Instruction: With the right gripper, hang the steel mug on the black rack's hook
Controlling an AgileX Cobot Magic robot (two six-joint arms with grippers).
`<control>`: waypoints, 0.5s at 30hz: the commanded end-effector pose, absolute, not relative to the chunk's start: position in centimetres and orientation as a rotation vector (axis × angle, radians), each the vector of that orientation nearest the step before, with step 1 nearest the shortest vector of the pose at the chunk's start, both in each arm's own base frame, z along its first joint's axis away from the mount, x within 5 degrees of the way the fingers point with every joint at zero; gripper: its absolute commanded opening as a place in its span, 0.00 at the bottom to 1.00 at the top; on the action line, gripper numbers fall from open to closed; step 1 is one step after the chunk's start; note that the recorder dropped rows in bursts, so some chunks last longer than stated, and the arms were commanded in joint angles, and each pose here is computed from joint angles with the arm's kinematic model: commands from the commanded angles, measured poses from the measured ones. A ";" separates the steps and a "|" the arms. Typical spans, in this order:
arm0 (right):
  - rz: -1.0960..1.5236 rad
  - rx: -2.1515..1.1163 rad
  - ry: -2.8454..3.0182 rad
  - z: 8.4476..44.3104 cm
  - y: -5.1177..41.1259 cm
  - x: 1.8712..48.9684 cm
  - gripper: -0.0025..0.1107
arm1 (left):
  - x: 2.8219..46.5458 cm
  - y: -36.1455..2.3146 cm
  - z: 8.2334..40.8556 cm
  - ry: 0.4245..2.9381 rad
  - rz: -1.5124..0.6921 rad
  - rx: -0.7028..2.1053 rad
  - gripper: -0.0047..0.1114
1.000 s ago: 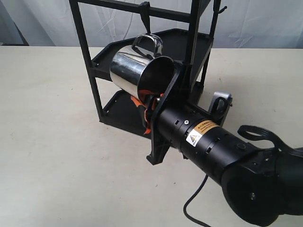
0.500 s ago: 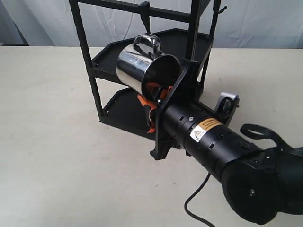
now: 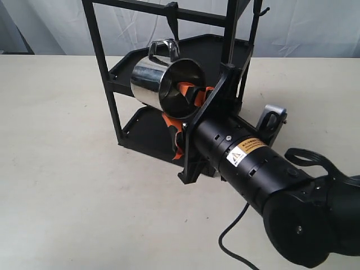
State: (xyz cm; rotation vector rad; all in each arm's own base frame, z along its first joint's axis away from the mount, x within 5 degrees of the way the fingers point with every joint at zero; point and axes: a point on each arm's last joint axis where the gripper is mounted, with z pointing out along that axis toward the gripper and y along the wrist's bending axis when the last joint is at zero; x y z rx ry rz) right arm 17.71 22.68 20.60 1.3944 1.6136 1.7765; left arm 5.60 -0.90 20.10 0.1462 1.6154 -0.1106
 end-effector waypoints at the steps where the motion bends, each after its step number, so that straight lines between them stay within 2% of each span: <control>1: 1.803 1.327 1.608 21.0 22.8 17.8 0.46 | 5.6 -0.9 20.2 1.606 -0.118 0.146 0.05; 15: 1.840 1.177 1.684 21.2 22.3 16.7 0.46 | 5.6 -0.9 20.2 1.606 -0.118 0.146 0.05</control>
